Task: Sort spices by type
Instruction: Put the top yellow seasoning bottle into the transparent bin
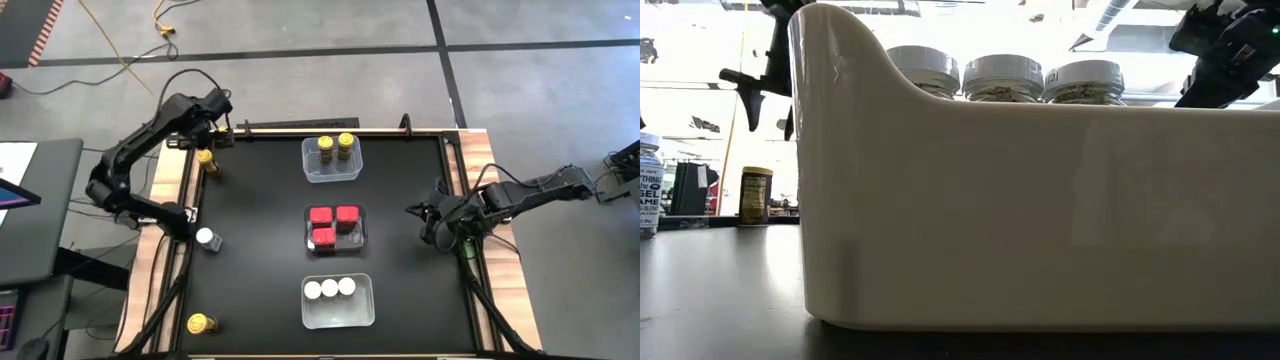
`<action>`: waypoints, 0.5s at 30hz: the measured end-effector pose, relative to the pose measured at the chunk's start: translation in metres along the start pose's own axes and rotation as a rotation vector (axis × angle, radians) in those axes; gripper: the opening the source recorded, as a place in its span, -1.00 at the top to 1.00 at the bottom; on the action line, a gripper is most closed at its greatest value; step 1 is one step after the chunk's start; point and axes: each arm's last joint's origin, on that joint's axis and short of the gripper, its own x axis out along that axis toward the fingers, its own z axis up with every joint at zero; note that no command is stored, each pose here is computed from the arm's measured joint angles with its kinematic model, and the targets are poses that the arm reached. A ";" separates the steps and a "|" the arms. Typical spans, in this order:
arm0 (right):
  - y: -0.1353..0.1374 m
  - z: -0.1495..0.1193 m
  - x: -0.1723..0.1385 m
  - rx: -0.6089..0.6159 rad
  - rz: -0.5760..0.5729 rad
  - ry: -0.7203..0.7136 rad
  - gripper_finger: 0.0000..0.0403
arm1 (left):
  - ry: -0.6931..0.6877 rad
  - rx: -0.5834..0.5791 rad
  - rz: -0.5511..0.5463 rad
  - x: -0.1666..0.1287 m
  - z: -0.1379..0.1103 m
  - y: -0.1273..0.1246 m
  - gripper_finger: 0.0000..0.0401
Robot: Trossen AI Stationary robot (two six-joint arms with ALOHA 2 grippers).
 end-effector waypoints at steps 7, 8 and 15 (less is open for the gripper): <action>-0.003 0.001 0.001 0.017 -0.021 -0.001 0.88 | 0.008 -0.104 0.113 0.018 0.006 -0.012 -0.38; -0.003 0.001 0.001 0.017 -0.021 -0.001 0.88 | 0.018 -0.105 0.124 0.020 0.006 -0.013 -0.38; -0.003 0.001 0.001 0.017 -0.021 -0.001 0.88 | 0.046 -0.115 0.194 0.033 0.007 -0.022 -0.38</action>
